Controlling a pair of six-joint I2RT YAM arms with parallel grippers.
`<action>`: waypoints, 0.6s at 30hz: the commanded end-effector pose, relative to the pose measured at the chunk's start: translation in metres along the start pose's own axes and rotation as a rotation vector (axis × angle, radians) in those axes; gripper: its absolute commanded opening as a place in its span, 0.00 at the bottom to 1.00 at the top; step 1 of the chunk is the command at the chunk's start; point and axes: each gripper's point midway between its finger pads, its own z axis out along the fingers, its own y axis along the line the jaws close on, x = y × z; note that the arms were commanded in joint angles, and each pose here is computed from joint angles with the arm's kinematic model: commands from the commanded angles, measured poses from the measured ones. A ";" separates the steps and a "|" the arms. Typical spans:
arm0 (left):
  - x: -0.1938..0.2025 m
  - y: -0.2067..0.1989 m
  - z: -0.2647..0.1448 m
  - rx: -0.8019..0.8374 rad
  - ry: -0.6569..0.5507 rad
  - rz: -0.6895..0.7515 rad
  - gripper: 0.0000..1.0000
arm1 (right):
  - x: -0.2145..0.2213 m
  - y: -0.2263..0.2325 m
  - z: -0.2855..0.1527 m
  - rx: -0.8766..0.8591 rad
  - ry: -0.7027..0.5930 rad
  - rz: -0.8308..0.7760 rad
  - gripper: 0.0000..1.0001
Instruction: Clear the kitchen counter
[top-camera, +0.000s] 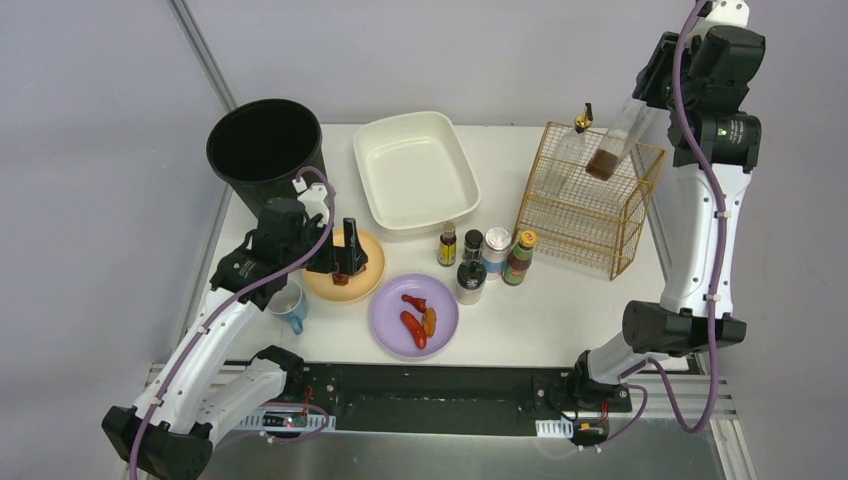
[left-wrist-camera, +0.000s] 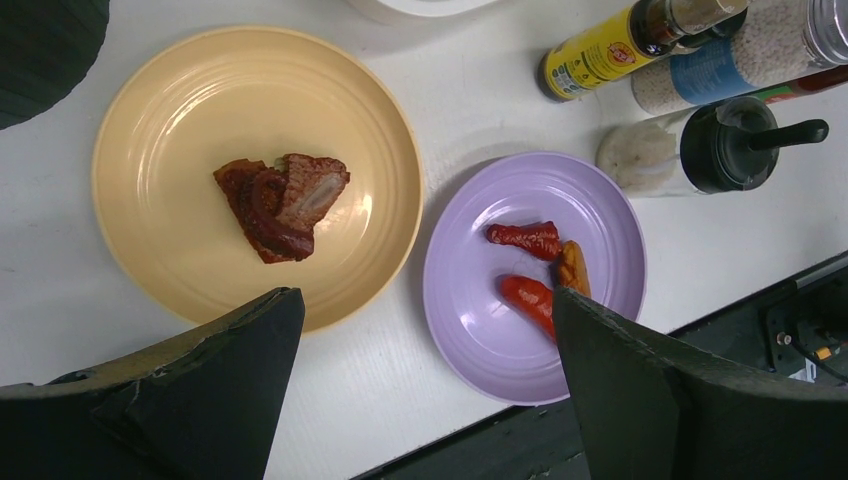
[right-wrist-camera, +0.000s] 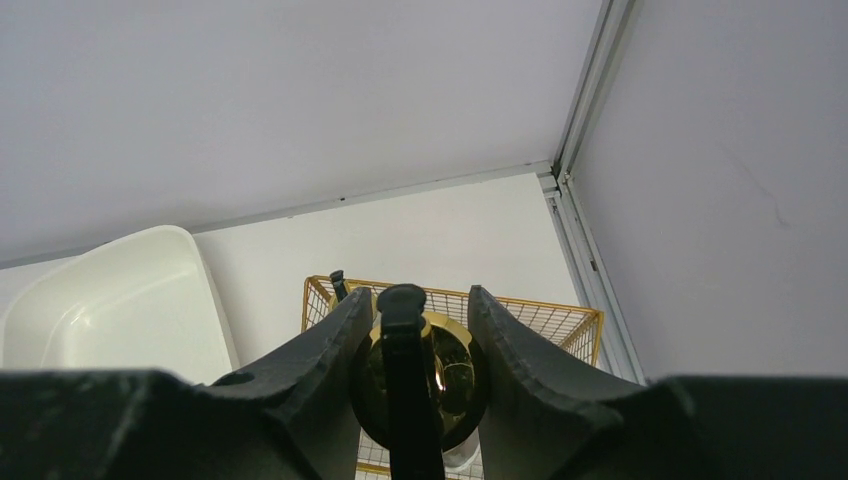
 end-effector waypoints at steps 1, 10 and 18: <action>-0.008 -0.003 0.001 0.022 -0.022 0.023 0.99 | -0.073 0.012 -0.012 -0.095 -0.249 0.028 0.00; -0.008 0.001 0.002 0.002 -0.022 0.024 1.00 | -0.068 -0.001 0.021 -0.085 -0.219 0.039 0.00; -0.007 0.002 0.003 0.000 -0.019 0.022 1.00 | -0.050 -0.009 0.039 -0.068 -0.178 -0.010 0.00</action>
